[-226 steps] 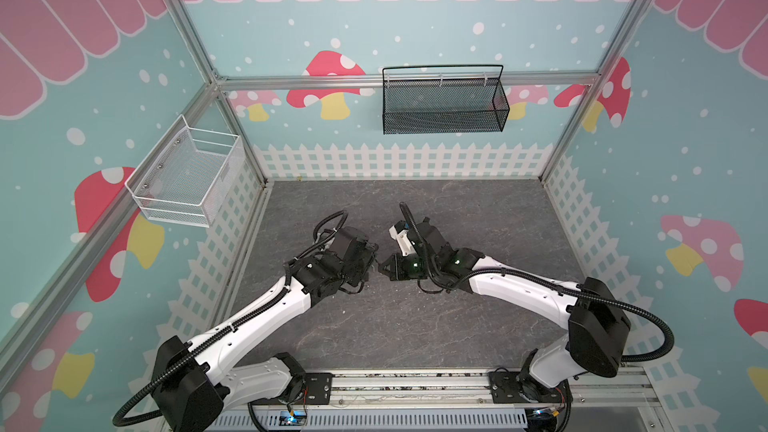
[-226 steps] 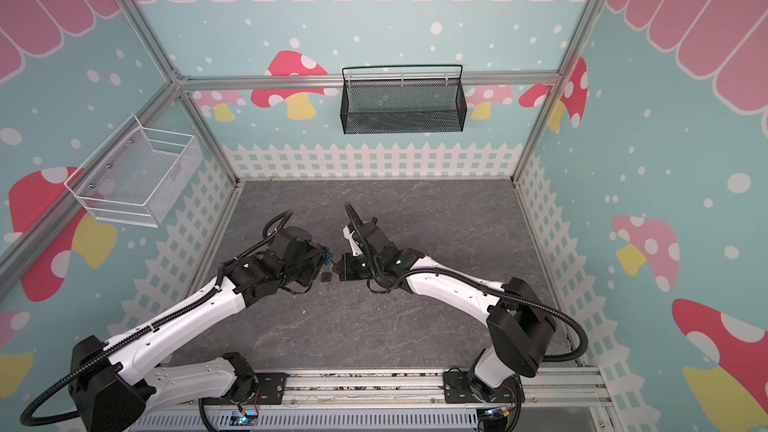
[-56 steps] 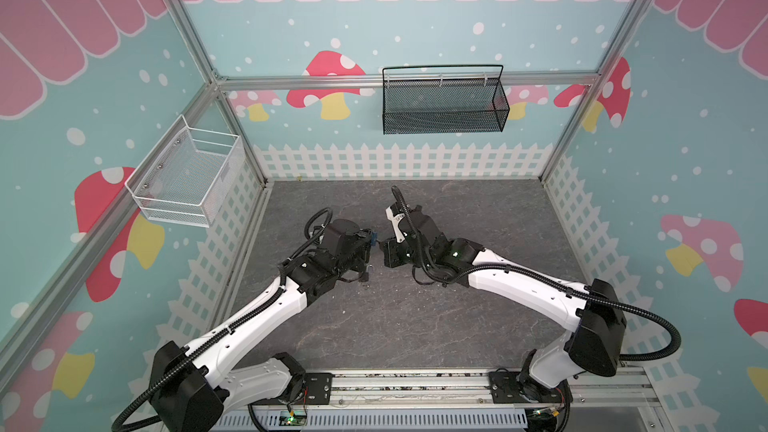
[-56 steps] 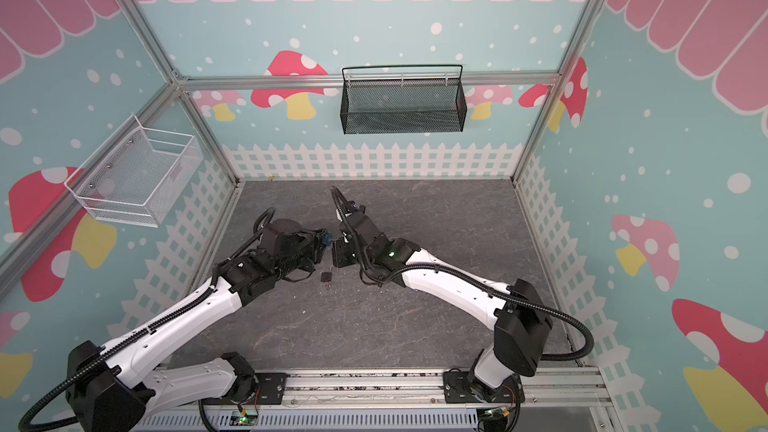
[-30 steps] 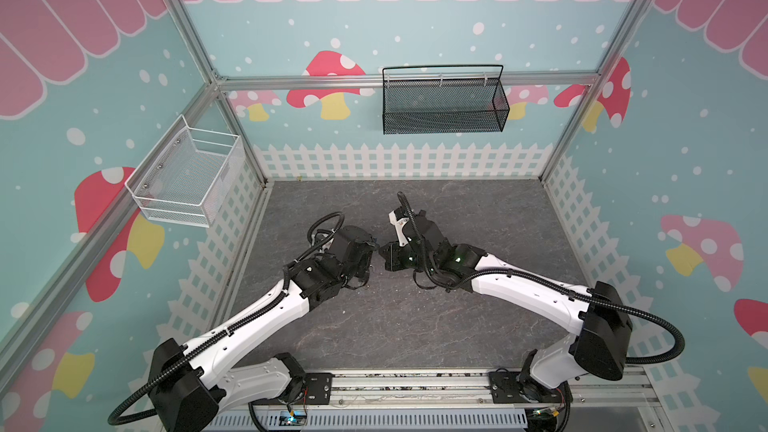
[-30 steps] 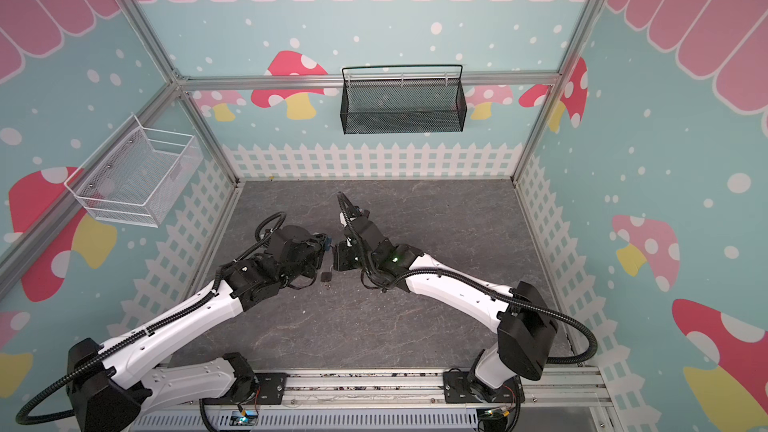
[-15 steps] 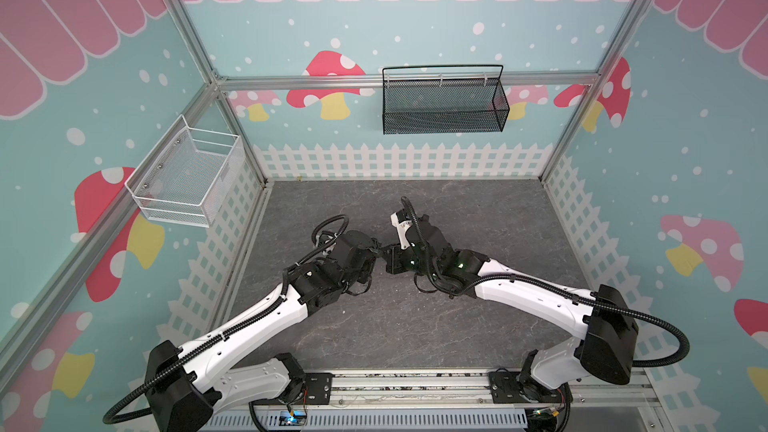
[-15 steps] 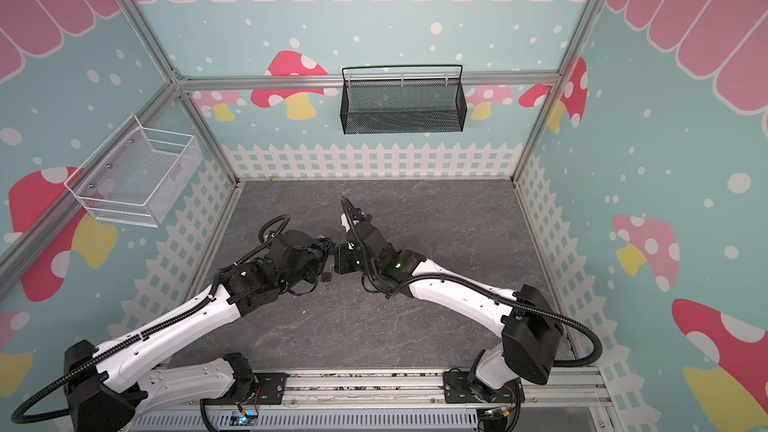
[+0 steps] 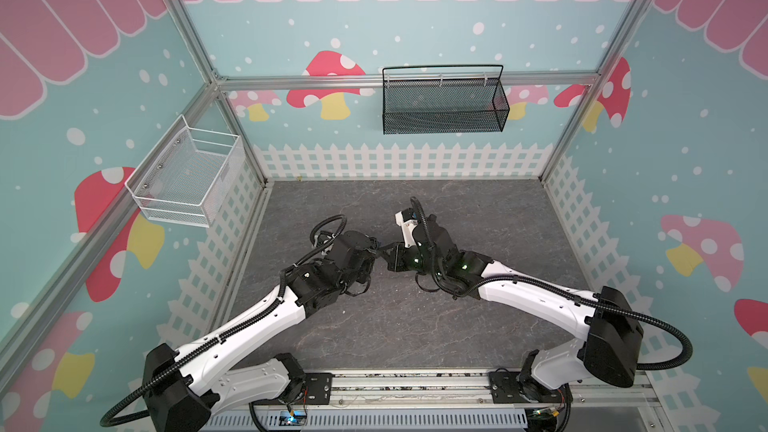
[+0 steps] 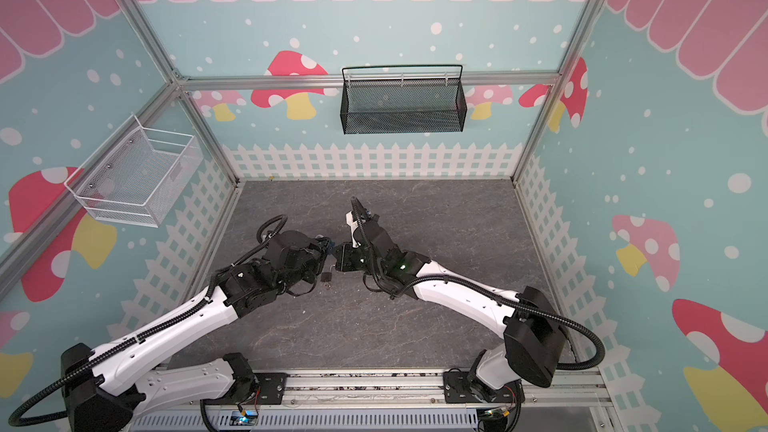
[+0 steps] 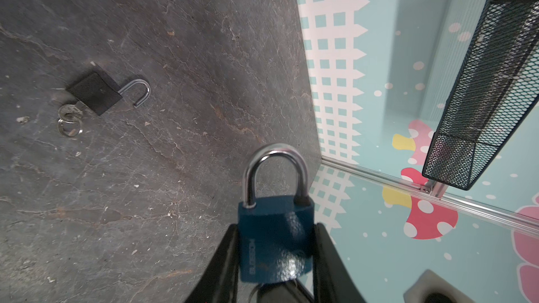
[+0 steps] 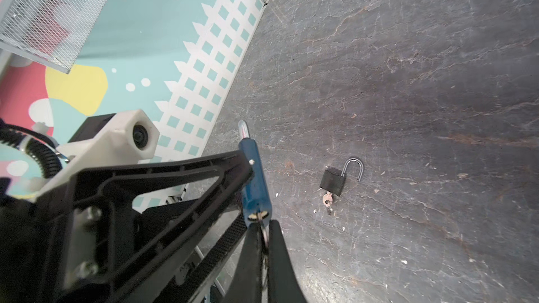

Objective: Unlock with the key

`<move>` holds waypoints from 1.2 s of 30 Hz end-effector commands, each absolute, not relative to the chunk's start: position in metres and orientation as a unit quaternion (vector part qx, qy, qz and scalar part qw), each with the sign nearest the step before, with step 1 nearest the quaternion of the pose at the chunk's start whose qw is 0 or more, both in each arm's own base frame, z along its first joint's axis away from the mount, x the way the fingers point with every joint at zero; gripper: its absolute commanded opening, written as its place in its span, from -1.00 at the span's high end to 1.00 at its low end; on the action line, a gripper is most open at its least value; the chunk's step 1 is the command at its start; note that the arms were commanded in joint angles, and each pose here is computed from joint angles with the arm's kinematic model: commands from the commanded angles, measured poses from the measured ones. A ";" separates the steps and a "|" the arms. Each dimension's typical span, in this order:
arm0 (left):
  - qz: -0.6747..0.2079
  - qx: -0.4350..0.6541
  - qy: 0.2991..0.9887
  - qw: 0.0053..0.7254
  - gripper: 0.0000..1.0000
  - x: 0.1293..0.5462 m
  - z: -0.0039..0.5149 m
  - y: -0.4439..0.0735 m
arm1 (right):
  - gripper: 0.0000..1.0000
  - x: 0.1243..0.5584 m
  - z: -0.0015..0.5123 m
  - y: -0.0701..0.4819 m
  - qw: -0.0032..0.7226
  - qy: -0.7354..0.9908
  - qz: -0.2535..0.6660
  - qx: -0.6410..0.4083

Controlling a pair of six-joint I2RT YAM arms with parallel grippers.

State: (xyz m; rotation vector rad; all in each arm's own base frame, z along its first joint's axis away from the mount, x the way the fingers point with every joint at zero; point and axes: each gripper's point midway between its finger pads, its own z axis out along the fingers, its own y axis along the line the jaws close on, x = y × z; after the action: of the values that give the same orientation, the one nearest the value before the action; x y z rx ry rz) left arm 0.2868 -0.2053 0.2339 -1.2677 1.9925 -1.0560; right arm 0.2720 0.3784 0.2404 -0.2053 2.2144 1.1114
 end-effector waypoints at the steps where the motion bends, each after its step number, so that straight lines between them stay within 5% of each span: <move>1: -0.446 -0.421 0.763 0.203 1.00 0.261 0.239 -0.242 | 1.00 0.281 0.290 0.395 0.328 0.788 0.520 -0.036; 24: -0.473 -0.461 0.706 0.257 1.00 0.274 0.234 -0.219 | 1.00 0.267 0.284 0.387 0.198 0.741 0.636 0.090; 36: -0.530 -0.467 0.641 0.300 1.00 0.288 0.264 -0.213 | 1.00 0.265 0.290 0.381 0.192 0.710 0.668 0.111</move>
State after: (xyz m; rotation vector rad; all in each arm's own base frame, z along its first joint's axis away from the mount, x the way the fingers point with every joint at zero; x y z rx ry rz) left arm 0.2885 -0.2012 0.2369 -1.2564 1.7974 -1.2329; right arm 0.2700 0.3787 0.2418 0.3443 2.1613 1.7105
